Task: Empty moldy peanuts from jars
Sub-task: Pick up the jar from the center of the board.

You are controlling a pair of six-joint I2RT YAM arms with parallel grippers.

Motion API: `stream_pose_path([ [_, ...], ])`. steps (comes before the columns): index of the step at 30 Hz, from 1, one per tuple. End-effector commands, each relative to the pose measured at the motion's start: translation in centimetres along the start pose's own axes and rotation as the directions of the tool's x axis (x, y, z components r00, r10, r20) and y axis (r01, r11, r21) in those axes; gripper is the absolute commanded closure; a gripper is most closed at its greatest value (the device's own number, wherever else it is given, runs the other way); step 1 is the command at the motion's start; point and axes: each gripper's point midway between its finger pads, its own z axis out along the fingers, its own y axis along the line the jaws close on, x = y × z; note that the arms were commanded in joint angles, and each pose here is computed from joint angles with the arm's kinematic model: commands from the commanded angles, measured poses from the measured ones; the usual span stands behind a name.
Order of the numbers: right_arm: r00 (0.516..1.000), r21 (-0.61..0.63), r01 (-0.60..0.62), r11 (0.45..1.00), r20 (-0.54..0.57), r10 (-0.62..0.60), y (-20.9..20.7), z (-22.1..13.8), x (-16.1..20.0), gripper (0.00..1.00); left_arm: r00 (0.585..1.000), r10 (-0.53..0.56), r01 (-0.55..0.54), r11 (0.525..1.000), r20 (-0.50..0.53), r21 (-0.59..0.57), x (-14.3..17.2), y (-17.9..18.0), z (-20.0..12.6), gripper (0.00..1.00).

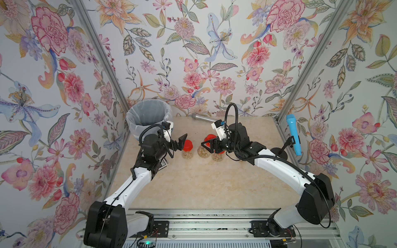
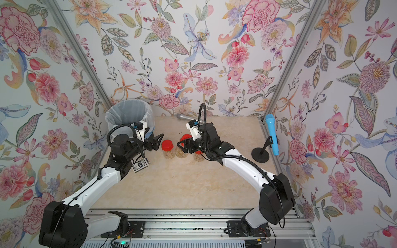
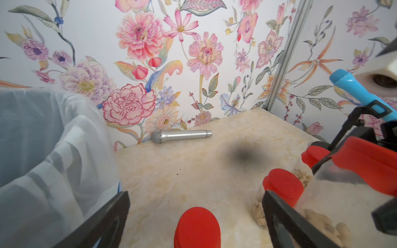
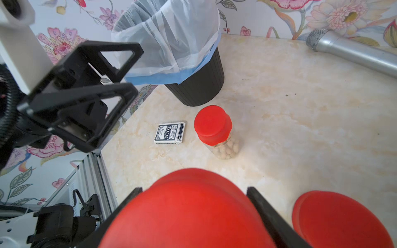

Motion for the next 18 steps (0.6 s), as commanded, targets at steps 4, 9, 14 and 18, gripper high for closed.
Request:
stream_pose_path([
  [4, 1.0, -0.086, -0.018, 0.996, 0.02, 0.02, 1.3, -1.2, -2.3, 0.43, 0.996, 0.057, -0.068, 0.977, 0.063, 0.201, -0.4, -3.5, 1.0, 0.0],
  [9, 0.999, -0.102, -0.03, 0.994, 0.008, 0.031, 1.2, -0.3, -2.6, 0.43, 0.998, 0.056, -0.064, 0.954, 0.035, 0.292, 0.7, -5.6, 1.5, 0.0],
  [14, 0.999, -0.117, -0.031, 0.993, 0.005, 0.032, 1.2, 0.4, -3.2, 0.43, 0.995, 0.098, -0.103, 0.934, 0.03, 0.343, 1.4, -7.4, 1.1, 0.0],
  [18, 1.0, -0.131, -0.029, 0.991, 0.004, 0.03, 1.2, 0.8, -3.6, 0.43, 0.995, 0.103, -0.1, 0.928, 0.012, 0.359, 1.7, -7.9, 1.0, 0.0],
])
